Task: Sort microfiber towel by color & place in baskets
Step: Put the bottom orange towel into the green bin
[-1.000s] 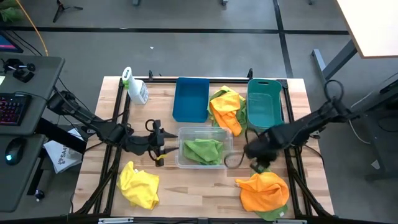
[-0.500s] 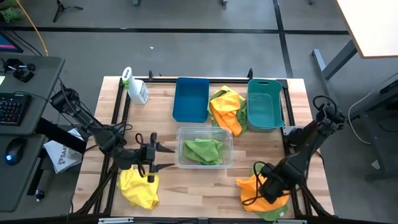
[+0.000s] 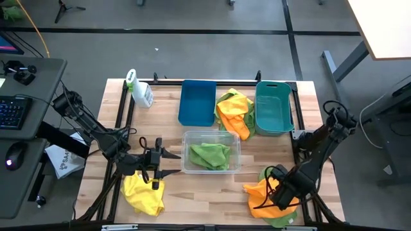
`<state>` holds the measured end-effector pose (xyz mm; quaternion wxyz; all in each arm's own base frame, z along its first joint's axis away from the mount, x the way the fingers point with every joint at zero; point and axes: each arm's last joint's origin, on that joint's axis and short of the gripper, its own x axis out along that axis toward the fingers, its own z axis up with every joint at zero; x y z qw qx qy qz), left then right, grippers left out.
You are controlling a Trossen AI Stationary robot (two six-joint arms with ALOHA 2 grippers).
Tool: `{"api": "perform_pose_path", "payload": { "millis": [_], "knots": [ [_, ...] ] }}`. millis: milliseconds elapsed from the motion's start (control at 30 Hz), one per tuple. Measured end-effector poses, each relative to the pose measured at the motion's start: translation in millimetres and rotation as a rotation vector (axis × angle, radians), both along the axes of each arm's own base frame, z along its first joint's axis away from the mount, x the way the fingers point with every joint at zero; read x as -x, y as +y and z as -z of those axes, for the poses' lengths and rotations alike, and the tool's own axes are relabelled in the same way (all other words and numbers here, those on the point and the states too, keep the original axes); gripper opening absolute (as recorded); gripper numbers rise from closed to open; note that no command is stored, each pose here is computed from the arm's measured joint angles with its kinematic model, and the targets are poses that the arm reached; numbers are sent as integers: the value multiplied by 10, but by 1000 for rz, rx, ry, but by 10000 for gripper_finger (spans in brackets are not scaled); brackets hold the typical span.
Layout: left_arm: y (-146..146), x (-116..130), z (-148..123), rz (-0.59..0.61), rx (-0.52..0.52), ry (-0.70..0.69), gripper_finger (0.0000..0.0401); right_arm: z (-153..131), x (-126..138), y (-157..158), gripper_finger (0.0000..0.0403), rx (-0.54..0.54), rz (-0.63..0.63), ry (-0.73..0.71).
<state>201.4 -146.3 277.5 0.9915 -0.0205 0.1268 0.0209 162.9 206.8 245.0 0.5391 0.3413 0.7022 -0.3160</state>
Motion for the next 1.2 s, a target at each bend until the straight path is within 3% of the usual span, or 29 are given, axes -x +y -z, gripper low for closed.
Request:
{"api": "perform_pose_path", "payload": {
  "millis": [533, 633, 733, 867, 1000, 1133, 1200],
  "knots": [
    [2, 0, -1, -6, 17, -1, 209, 403, -98, 175, 120, -2, -127, 187],
    [2, 0, -1, -7, 13, -2, 209, 426, -102, 188, 86, -8, -123, 203],
    [3, 0, -1, -11, 12, -2, 209, 432, -113, 180, 18, 6, -101, 201],
    [2, -1, -9, -5, -7, -8, 209, 415, -166, 148, 6, 26, -113, 166],
    [-4, -10, -48, 5, -33, -40, 209, 153, -280, 88, 3, 79, -136, 66],
    [-12, -21, -103, 19, -65, -86, 209, -436, -349, -30, 2, 202, -148, -102],
    [-16, -25, -129, 24, -78, -108, 209, -765, -374, -82, 1, 266, -157, -257]
  ]
}}
